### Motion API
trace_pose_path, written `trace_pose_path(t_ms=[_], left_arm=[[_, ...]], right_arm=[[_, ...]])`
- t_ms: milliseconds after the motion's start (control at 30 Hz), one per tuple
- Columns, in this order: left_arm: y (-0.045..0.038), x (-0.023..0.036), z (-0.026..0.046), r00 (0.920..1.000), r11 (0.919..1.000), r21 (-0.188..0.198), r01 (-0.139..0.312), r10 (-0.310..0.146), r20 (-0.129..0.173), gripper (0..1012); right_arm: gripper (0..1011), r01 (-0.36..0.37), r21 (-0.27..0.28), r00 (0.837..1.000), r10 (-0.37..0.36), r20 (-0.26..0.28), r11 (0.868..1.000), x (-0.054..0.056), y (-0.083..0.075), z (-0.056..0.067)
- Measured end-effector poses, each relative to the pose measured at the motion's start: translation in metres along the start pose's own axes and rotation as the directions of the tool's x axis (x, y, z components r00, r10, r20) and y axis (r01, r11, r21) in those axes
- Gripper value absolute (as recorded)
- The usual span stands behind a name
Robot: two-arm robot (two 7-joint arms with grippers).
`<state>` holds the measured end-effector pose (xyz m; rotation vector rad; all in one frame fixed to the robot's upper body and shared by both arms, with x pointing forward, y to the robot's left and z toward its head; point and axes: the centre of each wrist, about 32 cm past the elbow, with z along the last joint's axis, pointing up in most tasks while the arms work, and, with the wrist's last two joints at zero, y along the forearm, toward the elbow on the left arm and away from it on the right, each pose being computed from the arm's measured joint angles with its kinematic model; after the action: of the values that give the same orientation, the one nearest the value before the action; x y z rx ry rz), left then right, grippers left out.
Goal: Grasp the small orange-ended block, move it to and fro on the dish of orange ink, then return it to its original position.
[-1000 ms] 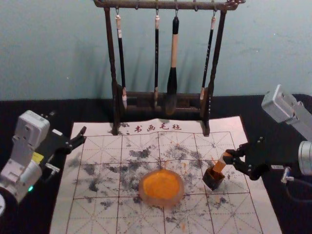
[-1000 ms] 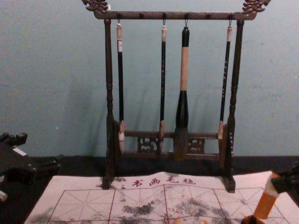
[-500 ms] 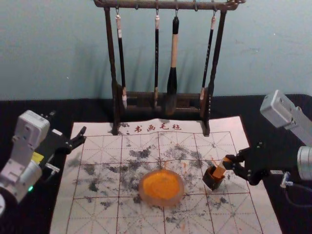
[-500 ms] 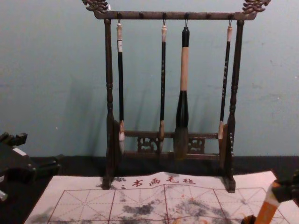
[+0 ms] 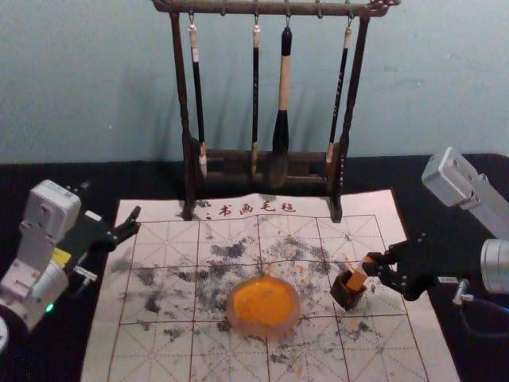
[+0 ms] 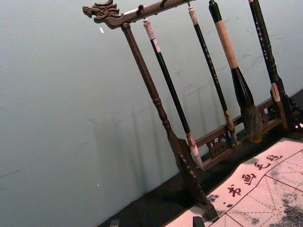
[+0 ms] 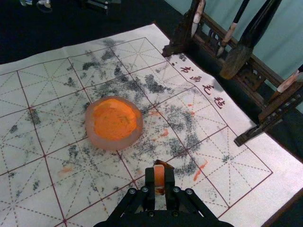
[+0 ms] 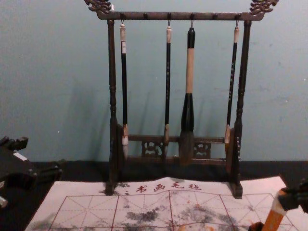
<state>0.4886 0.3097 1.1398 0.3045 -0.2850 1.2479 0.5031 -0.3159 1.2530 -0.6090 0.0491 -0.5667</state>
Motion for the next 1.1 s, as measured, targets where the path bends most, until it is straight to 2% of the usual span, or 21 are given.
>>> trace_pose_path(t_ms=[433,1100], left_arm=[[0.0000,0.0000,0.0000,1.0000,1.0000,0.000,0.000,0.000,0.000,1001],[0.0000,0.0000,0.0000,1.0000,1.0000,0.000,0.000,0.000,0.000,1001]], right_arm=[[85,0.014,-0.012,0.999,-0.015,-0.042,1.000,0.008,0.012,-0.005],[85,-0.016,-0.038,0.999,0.014,-0.050,0.999,0.008,0.022,-0.008]])
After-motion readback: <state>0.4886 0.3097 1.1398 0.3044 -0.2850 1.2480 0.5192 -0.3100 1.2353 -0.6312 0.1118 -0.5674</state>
